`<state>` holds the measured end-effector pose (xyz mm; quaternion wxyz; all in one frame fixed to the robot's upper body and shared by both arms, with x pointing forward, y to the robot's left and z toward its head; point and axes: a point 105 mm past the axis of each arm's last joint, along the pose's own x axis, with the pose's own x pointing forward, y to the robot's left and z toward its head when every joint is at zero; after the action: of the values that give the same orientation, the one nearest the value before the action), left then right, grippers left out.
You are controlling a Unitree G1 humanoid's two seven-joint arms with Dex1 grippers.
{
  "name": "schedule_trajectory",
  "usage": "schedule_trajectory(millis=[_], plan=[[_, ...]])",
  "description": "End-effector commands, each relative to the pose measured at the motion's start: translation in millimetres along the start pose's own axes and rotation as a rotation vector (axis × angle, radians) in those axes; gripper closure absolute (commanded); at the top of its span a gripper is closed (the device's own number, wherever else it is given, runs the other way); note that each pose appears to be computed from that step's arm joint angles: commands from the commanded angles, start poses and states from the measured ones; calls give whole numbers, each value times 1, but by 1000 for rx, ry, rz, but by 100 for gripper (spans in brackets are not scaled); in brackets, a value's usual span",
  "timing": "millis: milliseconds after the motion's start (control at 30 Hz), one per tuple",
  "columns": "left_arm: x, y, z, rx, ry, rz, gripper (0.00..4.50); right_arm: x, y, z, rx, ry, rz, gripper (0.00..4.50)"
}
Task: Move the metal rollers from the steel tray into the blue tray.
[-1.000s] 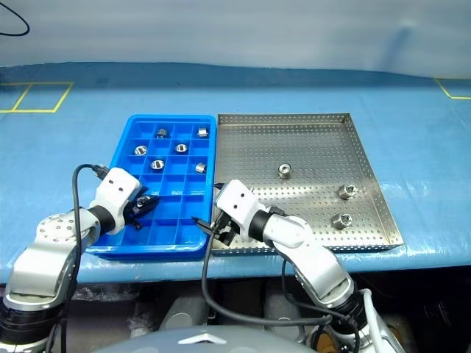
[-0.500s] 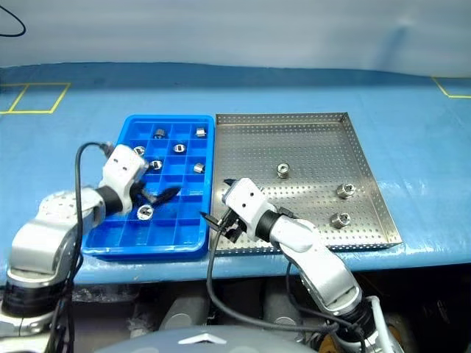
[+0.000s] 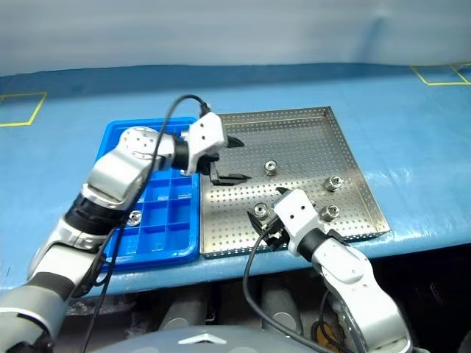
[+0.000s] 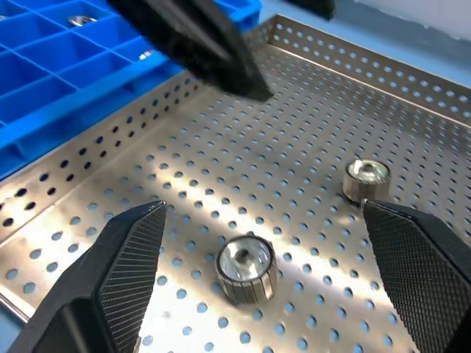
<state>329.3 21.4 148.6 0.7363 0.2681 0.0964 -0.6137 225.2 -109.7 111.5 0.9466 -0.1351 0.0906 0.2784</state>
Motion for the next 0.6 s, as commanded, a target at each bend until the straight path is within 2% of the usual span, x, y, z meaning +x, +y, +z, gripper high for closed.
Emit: schedule_trajectory(millis=[33,233,600], plan=[[17,-4,-4,82,29,-80,2,-10,-4,8,-1,-32,-74,0],[40,-23,-31,97,110,-220,2,-15,-4,-6,59,6,-146,0],[49,-40,-57,128,213,-316,2,-14,-4,-24,112,33,-193,0]])
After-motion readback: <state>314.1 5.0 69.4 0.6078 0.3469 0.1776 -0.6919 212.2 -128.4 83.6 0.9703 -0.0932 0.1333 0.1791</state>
